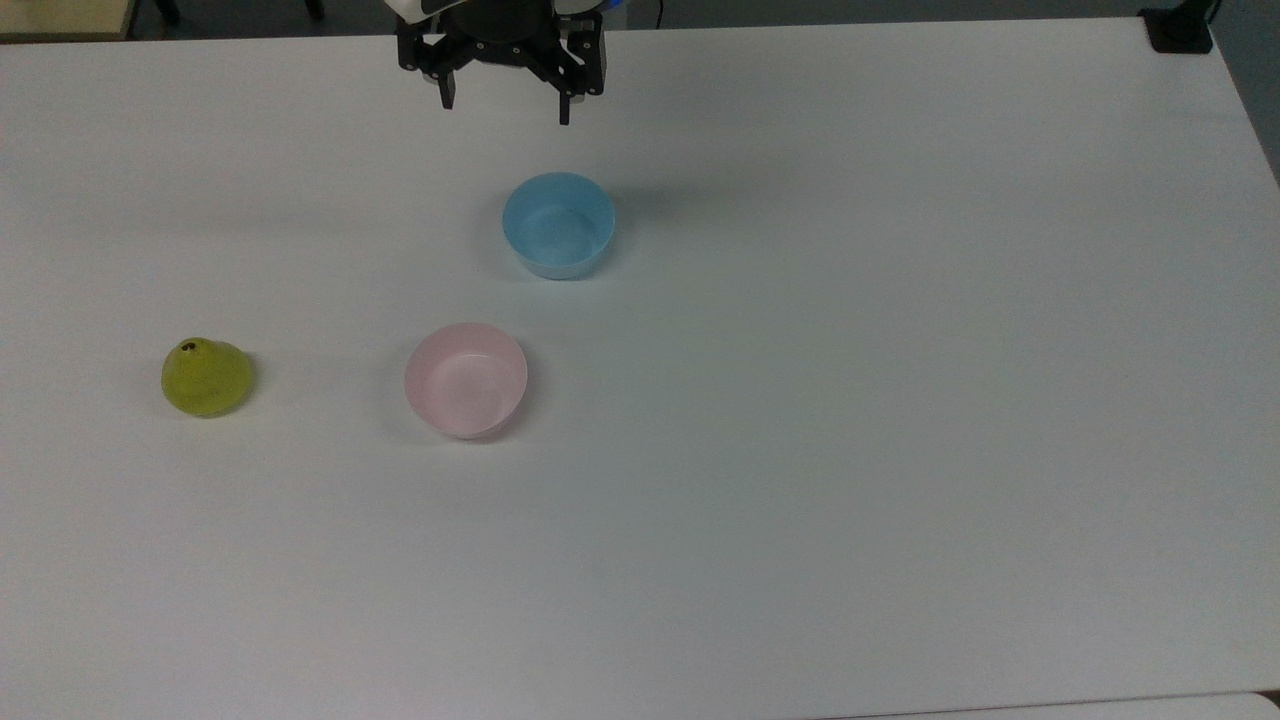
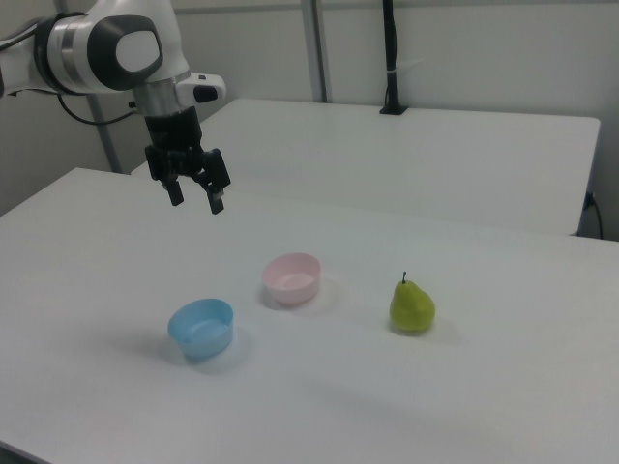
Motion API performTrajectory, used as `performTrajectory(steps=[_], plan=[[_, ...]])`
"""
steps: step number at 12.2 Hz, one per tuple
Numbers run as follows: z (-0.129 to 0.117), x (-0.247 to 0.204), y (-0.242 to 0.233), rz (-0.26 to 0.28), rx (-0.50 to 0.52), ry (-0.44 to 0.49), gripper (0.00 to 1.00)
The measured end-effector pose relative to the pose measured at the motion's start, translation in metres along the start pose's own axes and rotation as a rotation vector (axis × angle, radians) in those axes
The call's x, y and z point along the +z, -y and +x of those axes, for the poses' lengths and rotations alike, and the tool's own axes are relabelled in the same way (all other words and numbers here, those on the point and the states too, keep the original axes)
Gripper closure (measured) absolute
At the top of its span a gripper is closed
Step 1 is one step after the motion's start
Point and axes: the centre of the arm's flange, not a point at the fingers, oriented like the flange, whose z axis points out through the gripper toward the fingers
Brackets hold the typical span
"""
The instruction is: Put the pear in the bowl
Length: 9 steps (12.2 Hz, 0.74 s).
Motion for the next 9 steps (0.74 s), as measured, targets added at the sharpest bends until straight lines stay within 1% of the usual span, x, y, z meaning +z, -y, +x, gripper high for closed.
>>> performTrajectory(steps=[5, 9], plan=[[0.001, 0.002, -0.012, -0.004, -0.007, 0.003, 0.0], [0.001, 0.002, -0.012, -0.004, -0.011, 0.003, 0.0]])
